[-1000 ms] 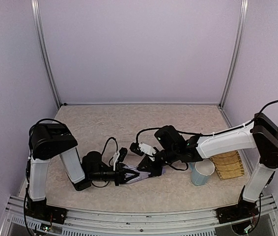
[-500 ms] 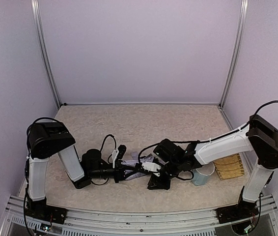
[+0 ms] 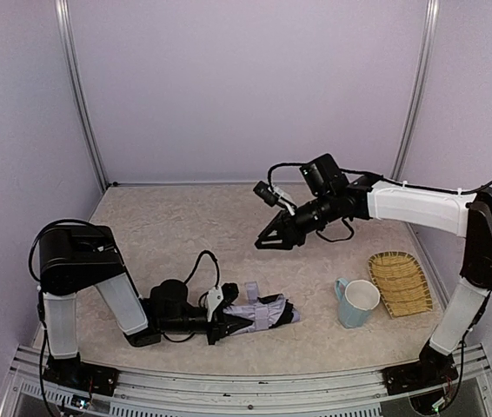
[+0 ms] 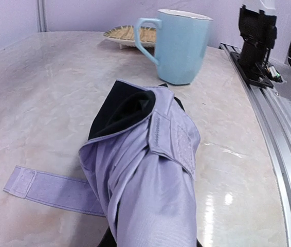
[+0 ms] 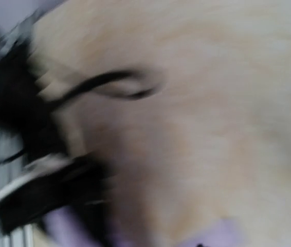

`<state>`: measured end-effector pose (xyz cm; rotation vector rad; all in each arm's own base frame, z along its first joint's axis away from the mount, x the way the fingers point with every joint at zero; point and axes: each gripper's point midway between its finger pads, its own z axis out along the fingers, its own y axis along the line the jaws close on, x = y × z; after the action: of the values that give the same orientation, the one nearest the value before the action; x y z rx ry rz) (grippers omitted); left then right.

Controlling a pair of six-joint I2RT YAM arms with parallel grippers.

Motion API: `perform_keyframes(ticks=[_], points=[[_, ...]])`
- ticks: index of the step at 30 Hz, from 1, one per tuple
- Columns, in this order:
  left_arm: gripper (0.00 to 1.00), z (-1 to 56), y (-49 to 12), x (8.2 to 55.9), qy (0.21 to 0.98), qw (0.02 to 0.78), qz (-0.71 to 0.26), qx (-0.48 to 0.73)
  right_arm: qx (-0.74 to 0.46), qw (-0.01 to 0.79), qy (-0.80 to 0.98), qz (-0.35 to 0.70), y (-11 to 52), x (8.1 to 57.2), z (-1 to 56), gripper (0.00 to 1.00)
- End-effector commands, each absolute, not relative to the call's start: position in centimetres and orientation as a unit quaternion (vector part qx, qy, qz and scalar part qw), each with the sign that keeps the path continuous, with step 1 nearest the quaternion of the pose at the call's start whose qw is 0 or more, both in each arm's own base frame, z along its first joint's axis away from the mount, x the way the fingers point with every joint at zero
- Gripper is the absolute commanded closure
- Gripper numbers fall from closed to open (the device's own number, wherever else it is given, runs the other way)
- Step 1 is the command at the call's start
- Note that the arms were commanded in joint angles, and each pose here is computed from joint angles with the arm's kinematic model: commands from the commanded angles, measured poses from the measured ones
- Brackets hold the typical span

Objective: Put away the umbrella

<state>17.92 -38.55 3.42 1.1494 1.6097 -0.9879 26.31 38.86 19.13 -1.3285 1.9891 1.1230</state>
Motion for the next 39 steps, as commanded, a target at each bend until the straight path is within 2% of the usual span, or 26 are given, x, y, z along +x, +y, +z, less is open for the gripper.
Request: perform_keyframes(ticks=[1,7,13,17,21,32,39], points=[[1.0,-7.2,-32.5,12.5,0.723,0.288,-0.295,0.554,-0.379,0.175,0.82,0.392,36.0,30.0,15.7,0.58],[1.0,-7.2,-32.7,11.4,0.704,0.292,-0.291,0.579,-0.328,0.083,0.863,0.376,35.8,30.3,9.6,0.51],[1.0,-7.1,-32.9,11.1,0.696,0.293,-0.295,0.585,-0.304,0.031,0.877,0.372,35.5,29.4,4.4,0.47],[1.0,-7.0,-33.0,11.0,0.696,0.295,-0.296,0.585,-0.302,-0.028,0.876,0.374,35.5,26.8,1.4,0.48],[1.0,-7.1,-32.9,10.9,0.696,0.292,-0.297,0.585,-0.314,-0.056,0.858,0.404,37.3,24.3,0.9,0.47],[1.0,-6.9,-33.3,10.9,0.694,0.294,-0.303,0.583,-0.289,-0.036,0.833,0.47,41.2,25.7,1.0,0.52],[1.0,-6.9,-33.1,10.8,0.695,0.293,-0.304,0.582,-0.334,-0.064,0.813,0.473,43.6,22.7,0.9,0.55]])
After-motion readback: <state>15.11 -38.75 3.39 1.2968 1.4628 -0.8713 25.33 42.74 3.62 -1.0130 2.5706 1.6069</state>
